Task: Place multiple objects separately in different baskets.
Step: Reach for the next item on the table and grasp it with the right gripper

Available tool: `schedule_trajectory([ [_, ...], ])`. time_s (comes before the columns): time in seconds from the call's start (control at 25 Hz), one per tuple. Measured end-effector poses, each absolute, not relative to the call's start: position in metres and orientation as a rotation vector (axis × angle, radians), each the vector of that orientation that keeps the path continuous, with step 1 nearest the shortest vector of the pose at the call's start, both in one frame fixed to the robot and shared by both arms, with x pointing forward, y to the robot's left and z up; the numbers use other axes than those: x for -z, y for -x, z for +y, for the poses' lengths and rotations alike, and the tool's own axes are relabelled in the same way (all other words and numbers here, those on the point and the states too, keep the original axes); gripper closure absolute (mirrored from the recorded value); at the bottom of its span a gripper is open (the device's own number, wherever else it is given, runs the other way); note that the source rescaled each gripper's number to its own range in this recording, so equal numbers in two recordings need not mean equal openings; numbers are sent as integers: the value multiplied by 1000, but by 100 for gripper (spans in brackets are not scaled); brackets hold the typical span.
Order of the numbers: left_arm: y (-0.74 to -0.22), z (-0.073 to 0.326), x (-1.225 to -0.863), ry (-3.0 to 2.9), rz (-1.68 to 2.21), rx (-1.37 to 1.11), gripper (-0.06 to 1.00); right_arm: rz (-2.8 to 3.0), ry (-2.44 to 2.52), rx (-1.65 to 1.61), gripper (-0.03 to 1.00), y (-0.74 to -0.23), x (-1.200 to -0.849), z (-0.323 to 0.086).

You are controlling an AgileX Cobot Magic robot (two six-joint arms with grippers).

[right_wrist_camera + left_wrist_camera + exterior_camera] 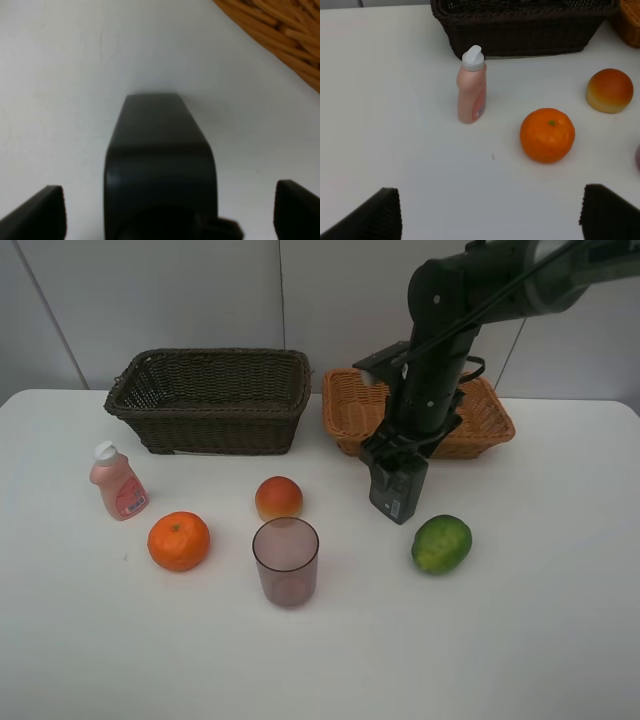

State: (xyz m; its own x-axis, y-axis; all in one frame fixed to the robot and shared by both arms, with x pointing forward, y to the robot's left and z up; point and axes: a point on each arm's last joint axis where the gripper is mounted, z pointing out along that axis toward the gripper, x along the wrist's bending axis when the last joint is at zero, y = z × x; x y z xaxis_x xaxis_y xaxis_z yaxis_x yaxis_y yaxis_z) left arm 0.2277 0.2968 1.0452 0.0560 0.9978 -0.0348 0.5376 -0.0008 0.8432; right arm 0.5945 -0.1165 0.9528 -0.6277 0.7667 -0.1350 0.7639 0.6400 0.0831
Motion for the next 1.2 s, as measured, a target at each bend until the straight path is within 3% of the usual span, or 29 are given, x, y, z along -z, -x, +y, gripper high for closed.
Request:
schedule_trajectory([
  [1.2,-228,297,-1045,-1627,1568,-824,2,2721,-1298,-21,3,-596,-940,-113],
])
